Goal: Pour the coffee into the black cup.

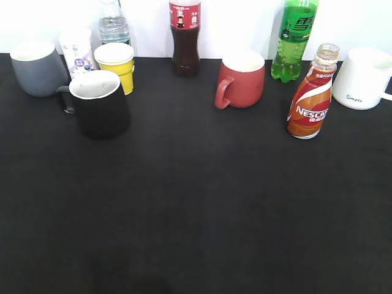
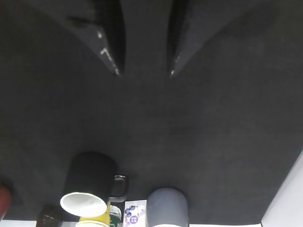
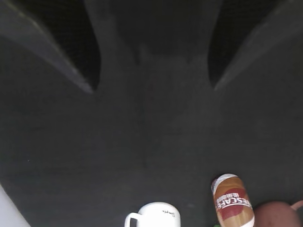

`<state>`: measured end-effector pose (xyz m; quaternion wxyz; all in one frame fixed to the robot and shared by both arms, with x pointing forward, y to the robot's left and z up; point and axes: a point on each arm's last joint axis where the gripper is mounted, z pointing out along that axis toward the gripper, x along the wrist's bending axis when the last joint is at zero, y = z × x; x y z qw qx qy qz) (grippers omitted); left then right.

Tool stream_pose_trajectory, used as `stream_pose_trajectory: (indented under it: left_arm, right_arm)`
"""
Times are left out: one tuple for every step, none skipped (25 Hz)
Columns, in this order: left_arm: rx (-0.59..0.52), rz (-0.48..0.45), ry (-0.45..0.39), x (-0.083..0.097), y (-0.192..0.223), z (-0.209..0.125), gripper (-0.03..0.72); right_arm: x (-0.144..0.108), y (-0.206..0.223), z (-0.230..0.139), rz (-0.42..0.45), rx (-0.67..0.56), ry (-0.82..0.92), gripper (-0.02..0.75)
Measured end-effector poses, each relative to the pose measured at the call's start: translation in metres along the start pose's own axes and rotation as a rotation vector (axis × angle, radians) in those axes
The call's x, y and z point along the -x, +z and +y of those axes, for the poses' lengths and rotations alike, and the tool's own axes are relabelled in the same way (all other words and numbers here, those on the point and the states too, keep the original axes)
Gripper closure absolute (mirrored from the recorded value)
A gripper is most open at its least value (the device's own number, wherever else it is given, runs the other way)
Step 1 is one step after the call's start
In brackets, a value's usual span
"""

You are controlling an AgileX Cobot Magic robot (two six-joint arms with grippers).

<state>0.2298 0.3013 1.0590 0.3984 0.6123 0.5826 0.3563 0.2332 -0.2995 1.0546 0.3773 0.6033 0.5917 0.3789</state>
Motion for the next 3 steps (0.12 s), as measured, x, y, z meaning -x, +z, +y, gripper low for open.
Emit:
stream_pose_trajectory:
  left_arm:
    - [0.000, 0.000, 0.000, 0.0000, 0.0000, 0.0000, 0.453]
    - [0.000, 0.000, 0.000, 0.0000, 0.0000, 0.0000, 0.453]
    - [0.000, 0.000, 0.000, 0.0000, 0.0000, 0.0000, 0.453]
  right_arm:
    - [0.0000, 0.0000, 0.0000, 0.000, 0.000, 0.000, 0.183]
    - [0.0000, 0.0000, 0.0000, 0.000, 0.000, 0.000, 0.183]
    - [0.0000, 0.0000, 0.0000, 0.000, 0.000, 0.000, 0.183]
